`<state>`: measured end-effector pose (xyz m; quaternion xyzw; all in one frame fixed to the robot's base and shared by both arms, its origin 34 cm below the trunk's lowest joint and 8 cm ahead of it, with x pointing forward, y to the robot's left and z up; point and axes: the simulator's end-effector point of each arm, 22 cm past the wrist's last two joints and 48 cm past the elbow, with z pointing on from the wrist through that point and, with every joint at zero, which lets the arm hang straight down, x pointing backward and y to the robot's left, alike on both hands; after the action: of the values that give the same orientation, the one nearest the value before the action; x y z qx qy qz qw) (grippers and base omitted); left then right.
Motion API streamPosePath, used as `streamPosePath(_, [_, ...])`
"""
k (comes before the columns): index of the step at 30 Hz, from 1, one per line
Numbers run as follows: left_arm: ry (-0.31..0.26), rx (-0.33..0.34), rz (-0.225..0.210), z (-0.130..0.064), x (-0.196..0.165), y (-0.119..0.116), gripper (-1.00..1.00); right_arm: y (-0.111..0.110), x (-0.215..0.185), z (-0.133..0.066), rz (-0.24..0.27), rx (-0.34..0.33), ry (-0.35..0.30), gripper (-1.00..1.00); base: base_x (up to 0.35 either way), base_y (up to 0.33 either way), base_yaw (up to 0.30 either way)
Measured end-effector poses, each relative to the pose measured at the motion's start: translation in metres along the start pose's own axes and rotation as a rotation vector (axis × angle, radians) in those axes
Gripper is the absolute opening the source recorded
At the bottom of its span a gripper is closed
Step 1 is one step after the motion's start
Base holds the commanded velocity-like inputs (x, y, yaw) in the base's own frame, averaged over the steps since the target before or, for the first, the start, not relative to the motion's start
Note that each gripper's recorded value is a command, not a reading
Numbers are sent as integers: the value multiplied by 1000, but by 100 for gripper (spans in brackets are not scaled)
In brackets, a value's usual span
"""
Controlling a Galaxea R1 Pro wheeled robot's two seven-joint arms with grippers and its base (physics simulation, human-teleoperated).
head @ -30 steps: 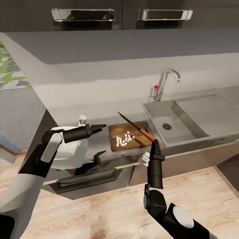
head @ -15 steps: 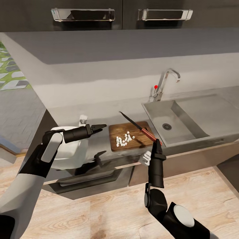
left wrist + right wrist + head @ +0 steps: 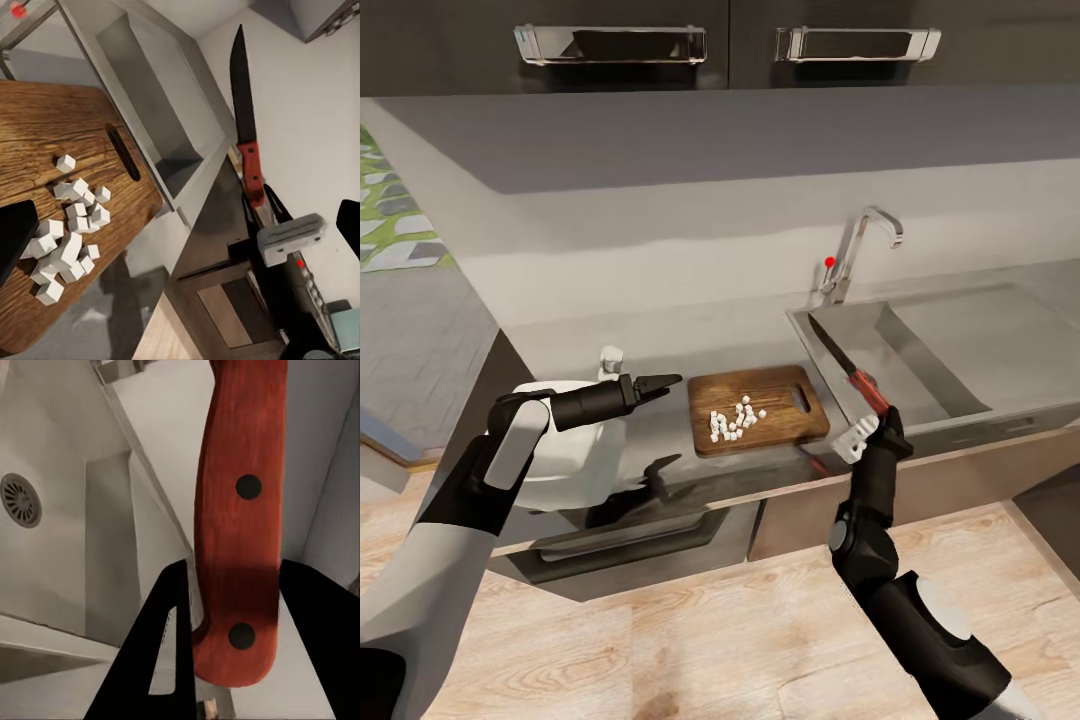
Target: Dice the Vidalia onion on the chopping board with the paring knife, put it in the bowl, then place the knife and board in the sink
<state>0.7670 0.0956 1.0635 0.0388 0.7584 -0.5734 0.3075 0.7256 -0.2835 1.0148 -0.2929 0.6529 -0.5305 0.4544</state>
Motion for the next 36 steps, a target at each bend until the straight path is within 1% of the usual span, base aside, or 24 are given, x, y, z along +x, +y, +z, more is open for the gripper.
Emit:
streamPosePath(2, [0, 0, 0, 0, 0, 0, 100, 1, 6, 6, 22, -17, 12, -100, 0, 0, 0])
streamPosePath(5, [0, 3, -1, 1, 0, -1, 100, 2, 10, 10, 34, -30, 20, -100, 0, 0, 0])
streamPosePath(10, [0, 6, -2, 2, 1, -2, 100, 0, 17, 14, 40, -29, 37, -100, 0, 0, 0])
streamPosePath(16, [0, 6, -2, 3, 1, -2, 100, -1, 19, 15, 41, -27, 41, -100, 0, 0, 0])
streamPosePath(17, [0, 6, -2, 3, 1, -2, 100, -2, 20, 16, 42, -25, 45, -100, 0, 0, 0])
streamPosePath(18, [-1, 6, -2, 3, 1, -2, 100, -6, 29, 20, 46, -15, 66, -100, 0, 0, 0])
streamPosePath(20, [-1, 6, -2, 3, 1, -2, 100, -10, 35, 23, 51, -7, 78, -100, 0, 0, 0])
streamPosePath(23, [-1, 7, -2, 3, 1, -2, 100, -19, 44, 33, 81, 11, 77, -100, 0, 0, 0])
streamPosePath(25, [-1, 17, -7, 7, 2, -5, 100, -19, 55, 43, 108, -15, 92, -100, 0, 0, 0])
streamPosePath(29, [-1, 25, -9, 10, 3, -8, 100, -14, 71, 51, 126, -65, 127, -100, 0, 0, 0])
streamPosePath(33, [-1, 26, -10, 11, 3, -8, 100, -14, 72, 61, 149, -103, 136, -100, 0, 0, 0])
streamPosePath(34, [-1, 26, -10, 11, 3, -9, 100, -15, 67, 68, 165, -126, 132, -100, 0, 0, 0])
streamPosePath(36, [1, 27, -9, 11, 4, -9, 100, -15, 62, 72, 177, -147, 127, -100, 0, 0, 0])
